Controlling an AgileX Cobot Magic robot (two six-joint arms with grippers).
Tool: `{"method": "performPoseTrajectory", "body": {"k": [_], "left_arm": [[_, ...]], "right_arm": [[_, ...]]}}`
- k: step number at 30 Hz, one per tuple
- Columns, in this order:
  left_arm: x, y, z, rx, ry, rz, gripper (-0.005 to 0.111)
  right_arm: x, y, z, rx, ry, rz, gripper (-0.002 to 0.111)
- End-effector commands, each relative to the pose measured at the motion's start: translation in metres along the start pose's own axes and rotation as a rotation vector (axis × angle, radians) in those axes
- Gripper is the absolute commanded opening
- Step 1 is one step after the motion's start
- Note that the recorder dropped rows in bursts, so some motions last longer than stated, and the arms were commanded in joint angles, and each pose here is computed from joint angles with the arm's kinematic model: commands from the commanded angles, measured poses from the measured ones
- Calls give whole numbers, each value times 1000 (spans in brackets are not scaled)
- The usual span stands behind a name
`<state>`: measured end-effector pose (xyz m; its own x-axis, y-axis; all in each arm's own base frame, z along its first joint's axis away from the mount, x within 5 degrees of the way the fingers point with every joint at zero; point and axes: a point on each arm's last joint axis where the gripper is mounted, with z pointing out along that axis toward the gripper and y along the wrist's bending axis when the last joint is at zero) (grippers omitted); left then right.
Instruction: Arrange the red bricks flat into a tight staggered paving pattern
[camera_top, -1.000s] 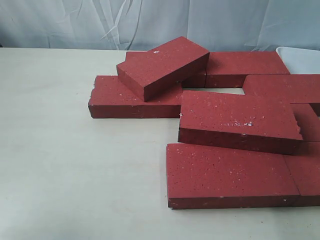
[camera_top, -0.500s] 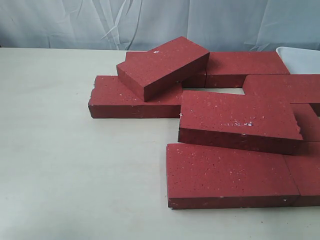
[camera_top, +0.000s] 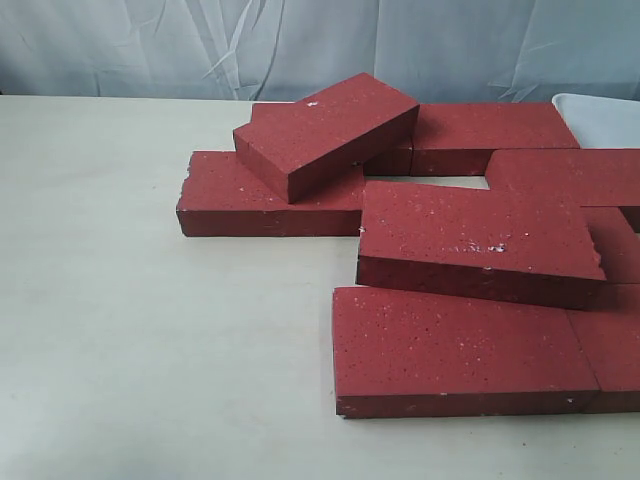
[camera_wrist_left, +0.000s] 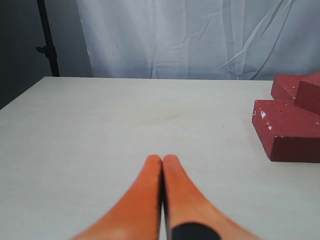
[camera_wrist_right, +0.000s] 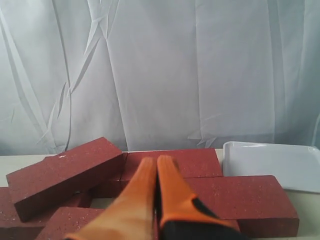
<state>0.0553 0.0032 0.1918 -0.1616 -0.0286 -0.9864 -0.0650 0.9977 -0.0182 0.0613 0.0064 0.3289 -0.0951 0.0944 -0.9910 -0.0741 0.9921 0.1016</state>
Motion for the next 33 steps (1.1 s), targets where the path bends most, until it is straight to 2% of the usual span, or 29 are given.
{"method": "performPoseTrajectory", "body": {"k": [1,9,20,27,33], "left_arm": [[0,0,0,-2,-13,0,0],[0,0,0,-2,-13,0,0],[0,0,0,-2,-13,0,0],[0,0,0,-2,-13,0,0],[0,0,0,-2,-13,0,0]], "right_arm": [[1,0,4,7,49,0,-1],[0,0,27,14,332,5,-1],[9,0,85,20,654,49,-1],[-5,-1,122,18,645,26,-1],[11,-11,162,60,665,-52,-1]]}}
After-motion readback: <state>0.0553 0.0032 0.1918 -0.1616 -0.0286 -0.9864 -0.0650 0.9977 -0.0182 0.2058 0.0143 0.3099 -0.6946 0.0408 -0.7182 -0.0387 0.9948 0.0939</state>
